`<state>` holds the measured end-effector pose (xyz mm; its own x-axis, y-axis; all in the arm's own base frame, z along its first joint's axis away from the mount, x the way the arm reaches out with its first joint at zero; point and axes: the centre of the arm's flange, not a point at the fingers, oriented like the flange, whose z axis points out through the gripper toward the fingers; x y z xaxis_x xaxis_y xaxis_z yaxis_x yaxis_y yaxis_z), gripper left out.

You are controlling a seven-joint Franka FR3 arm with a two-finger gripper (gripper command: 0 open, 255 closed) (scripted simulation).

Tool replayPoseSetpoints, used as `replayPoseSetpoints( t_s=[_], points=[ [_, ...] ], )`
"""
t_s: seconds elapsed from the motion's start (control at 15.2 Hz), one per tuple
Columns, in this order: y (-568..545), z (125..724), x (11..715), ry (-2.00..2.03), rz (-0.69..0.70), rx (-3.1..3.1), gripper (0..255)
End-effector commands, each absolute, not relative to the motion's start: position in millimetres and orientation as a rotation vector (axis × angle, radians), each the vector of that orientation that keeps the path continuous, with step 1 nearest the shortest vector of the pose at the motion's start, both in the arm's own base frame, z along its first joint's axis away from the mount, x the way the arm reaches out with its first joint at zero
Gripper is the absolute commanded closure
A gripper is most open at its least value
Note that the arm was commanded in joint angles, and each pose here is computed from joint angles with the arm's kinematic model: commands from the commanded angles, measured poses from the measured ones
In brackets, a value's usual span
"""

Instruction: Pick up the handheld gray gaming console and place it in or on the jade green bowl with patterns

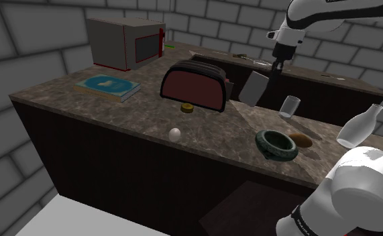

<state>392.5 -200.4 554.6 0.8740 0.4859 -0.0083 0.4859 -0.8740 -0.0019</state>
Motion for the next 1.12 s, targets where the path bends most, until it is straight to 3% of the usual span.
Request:
replayPoseSetpoints(
  t_s=[0.0,0.79,1.06],
  points=[
    [-199,564,368,0.788,-0.013,3.04,255],
    [-203,601,215,0.788,-0.013,3.04,255],
    [-203,580,215,0.788,-0.013,3.04,255]
  ],
)
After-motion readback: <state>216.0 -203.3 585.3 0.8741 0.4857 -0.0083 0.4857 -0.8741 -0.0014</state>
